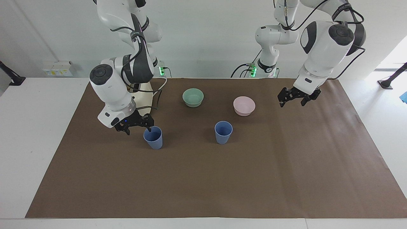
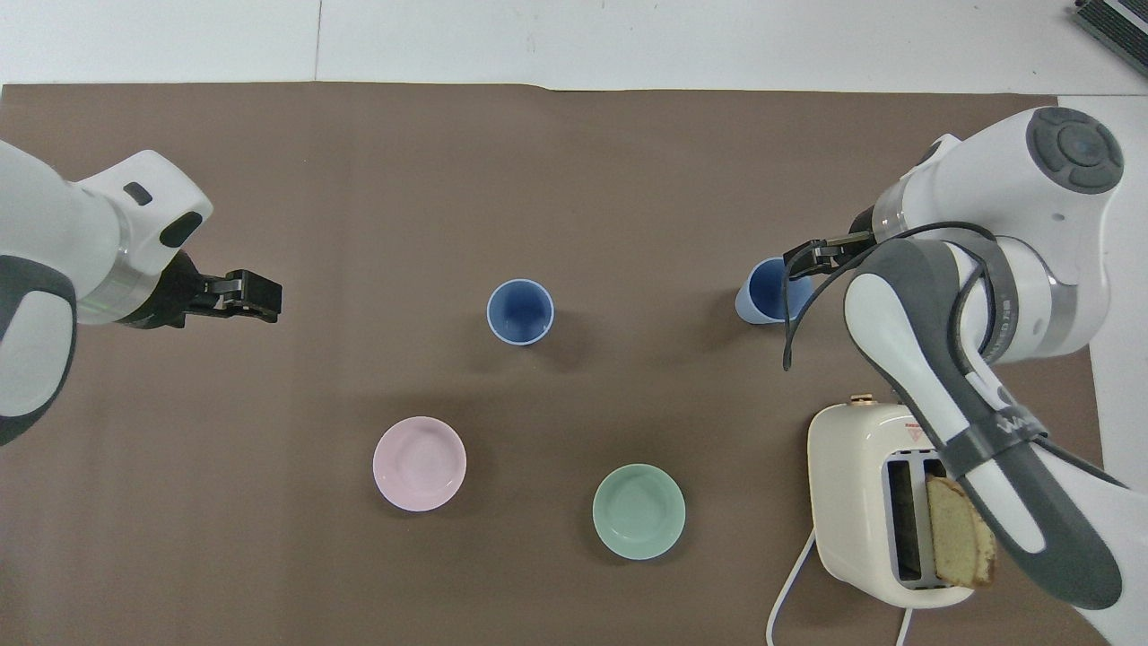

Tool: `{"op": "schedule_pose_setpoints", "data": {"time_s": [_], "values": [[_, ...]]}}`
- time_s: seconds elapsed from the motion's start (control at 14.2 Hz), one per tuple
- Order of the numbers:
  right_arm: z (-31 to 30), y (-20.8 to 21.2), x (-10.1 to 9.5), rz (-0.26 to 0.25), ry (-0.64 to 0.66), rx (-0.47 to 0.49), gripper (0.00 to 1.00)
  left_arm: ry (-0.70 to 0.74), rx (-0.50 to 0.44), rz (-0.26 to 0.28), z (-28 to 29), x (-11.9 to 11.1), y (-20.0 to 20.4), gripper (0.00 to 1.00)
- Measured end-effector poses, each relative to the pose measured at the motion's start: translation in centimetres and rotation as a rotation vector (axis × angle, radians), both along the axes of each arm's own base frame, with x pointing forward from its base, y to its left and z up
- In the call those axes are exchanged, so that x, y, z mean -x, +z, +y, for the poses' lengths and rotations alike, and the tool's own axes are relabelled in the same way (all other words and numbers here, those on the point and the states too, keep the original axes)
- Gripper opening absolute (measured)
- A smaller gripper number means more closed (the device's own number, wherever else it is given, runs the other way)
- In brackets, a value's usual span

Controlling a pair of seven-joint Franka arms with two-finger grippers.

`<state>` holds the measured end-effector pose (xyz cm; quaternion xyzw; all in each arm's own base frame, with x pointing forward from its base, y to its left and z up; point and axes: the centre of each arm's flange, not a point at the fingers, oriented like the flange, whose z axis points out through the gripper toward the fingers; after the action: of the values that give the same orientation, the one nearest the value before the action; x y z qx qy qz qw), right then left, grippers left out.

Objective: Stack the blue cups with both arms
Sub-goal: 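Withdraw the left gripper while the right gripper reaches the other blue cup, then grasp the blue cup with the right gripper and lift it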

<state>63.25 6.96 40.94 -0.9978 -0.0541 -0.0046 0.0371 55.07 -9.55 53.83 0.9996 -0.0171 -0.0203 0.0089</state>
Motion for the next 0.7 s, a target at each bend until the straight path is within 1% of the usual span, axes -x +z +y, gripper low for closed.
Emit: {"op": "schedule_pose_setpoints", "data": {"time_s": [0.14, 0.28, 0.42, 0.49, 0.56, 0.63, 0.7], "values": [[-0.1, -2.1, 0.0, -0.002, -0.004, 0.0, 1.0, -0.052, 0.0, 0.007, 1.1, 0.5, 1.3, 1.0], [-0.1, -4.0, 0.2, 0.012, -0.005, 0.0, 1.0, -0.099, 0.002, -0.001, 2.3, 0.6, 3.5, 1.0], [0.0, -5.1, 0.3, 0.029, -0.003, 0.001, 1.0, -0.115, 0.004, -0.005, 3.2, 0.9, 5.9, 1.0], [0.1, -5.4, 0.4, 0.034, -0.002, 0.002, 0.96, -0.11, 0.004, -0.007, 3.8, 1.0, 6.9, 1.0], [0.1, -5.5, 0.4, 0.037, -0.001, 0.002, 0.95, -0.108, 0.005, -0.015, 4.3, 1.2, 7.8, 1.0], [0.2, -5.6, 0.4, 0.037, 0.0, 0.002, 0.87, -0.107, 0.004, -0.024, 4.6, 1.5, 8.5, 1.0], [0.3, -5.5, 0.5, 0.037, 0.002, 0.002, 0.74, -0.105, 0.004, -0.03, 4.6, 1.8, 8.9, 1.0]]}}
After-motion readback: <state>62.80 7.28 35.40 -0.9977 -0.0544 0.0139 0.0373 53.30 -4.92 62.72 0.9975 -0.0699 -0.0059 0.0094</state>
